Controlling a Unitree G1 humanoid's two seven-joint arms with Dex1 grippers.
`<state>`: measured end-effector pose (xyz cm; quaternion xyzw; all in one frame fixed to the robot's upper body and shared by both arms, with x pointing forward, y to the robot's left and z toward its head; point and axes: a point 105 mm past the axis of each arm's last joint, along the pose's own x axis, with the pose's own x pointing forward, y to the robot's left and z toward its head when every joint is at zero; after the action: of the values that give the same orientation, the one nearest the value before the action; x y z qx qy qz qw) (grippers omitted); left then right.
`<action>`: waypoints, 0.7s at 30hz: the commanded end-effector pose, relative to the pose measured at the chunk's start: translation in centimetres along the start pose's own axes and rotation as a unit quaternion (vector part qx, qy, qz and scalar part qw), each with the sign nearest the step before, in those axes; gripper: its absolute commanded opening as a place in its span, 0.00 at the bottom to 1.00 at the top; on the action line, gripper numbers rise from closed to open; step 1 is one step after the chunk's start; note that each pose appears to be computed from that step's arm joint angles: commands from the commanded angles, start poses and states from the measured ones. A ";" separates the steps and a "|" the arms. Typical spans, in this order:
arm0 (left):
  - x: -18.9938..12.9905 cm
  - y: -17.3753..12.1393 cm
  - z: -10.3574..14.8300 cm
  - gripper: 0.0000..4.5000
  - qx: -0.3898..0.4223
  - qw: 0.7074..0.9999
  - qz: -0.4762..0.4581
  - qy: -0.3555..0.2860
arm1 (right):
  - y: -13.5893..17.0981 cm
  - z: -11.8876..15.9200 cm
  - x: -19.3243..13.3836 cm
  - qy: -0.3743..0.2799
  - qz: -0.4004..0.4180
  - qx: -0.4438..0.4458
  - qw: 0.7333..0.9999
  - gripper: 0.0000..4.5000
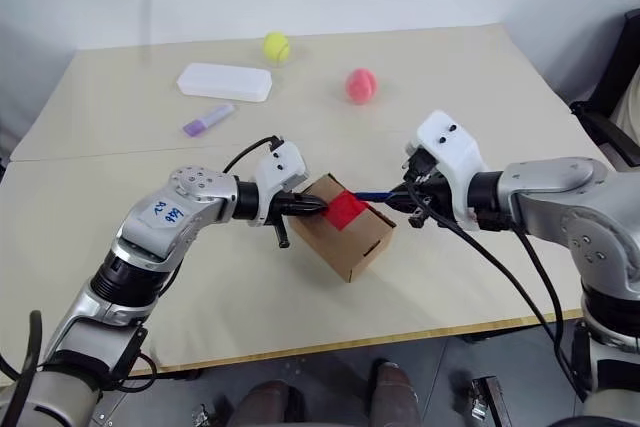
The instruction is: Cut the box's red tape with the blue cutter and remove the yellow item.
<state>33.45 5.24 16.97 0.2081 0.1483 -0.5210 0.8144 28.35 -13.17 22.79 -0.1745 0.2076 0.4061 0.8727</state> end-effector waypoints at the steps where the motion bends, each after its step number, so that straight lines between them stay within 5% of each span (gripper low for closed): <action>1: 0.3 -0.5 -1.5 0.00 -0.014 1.000 -0.006 0.024 | 0.4 -0.3 1.1 0.006 0.016 0.005 1.000 0.04; 21: 0.4 -0.9 -1.3 0.00 -0.006 1.000 -0.013 0.018 | -0.4 0.9 2.6 -0.018 0.007 -0.001 1.000 0.04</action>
<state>33.19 5.29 16.80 0.2108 0.1480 -0.5205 0.8141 30.50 -11.73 22.54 -0.1619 0.1891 0.4087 0.8780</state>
